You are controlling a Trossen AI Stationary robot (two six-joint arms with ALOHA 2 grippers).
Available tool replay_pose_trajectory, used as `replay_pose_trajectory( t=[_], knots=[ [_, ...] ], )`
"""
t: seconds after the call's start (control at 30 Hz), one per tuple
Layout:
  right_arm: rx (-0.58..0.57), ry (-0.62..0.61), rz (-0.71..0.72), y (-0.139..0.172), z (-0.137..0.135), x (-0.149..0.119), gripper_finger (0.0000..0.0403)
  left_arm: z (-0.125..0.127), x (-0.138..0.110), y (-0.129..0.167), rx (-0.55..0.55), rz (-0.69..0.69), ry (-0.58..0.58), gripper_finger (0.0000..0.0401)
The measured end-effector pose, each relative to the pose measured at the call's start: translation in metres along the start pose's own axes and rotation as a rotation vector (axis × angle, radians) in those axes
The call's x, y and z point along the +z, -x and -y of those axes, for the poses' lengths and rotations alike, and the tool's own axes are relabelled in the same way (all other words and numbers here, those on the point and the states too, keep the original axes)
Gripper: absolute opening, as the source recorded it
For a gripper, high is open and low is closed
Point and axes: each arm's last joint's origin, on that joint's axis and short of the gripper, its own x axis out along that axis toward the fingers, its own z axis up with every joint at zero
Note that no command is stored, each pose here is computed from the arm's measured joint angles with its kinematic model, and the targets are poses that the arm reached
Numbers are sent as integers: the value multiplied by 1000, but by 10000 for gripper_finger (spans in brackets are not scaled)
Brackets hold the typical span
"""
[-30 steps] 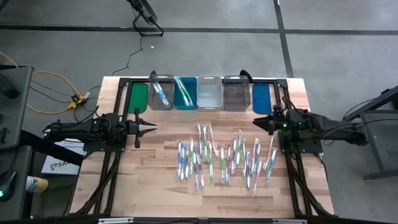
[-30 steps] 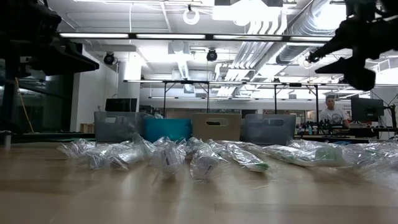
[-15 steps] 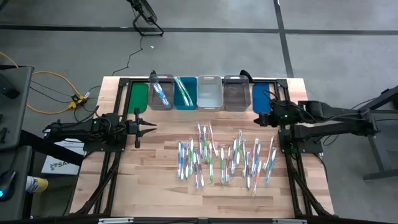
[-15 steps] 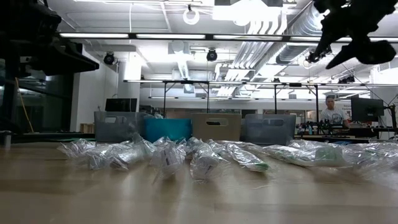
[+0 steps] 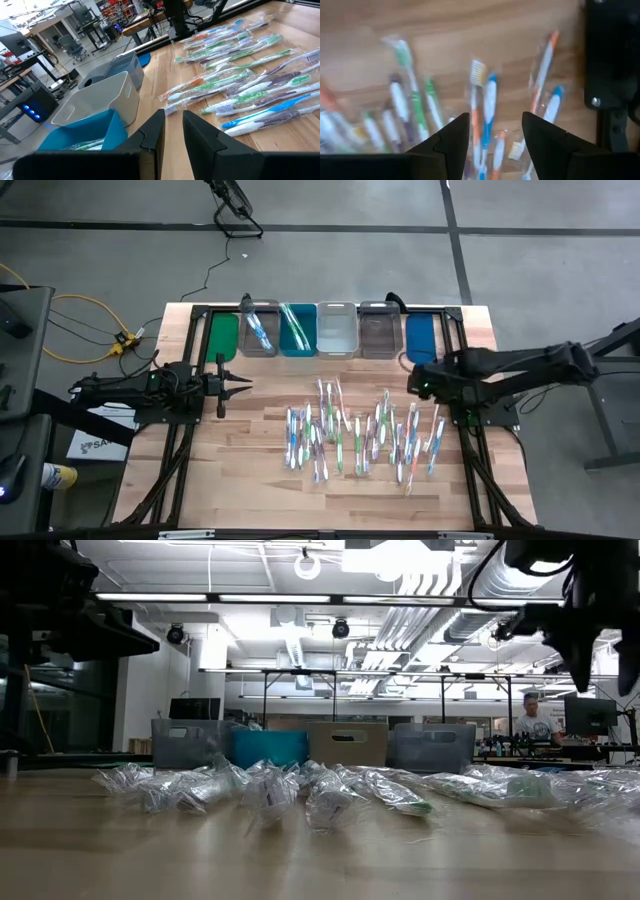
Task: Pick & Place Toothbrushes
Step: Put the orange toothbrush into the right black bin
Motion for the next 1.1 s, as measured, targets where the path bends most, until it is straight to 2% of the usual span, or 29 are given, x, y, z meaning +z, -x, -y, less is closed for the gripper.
replay_pose_trajectory(
  t=[0.27, 0.47, 0.8, 1.1],
  knots=[
    [-241, -62, -12, -33, -10, -16, 176, 0, 0, 0, 0, 0, 0, 65],
    [-343, -85, 13, -52, -8, -14, 176, 0, 0, 0, 0, 0, 0, 65],
    [-404, -119, 55, -69, -11, -12, 176, 0, 0, 0, 0, 1, 0, 65],
    [-372, -154, 58, -87, -23, -15, 176, 0, 0, 0, 0, 0, 0, 65]
  ],
)
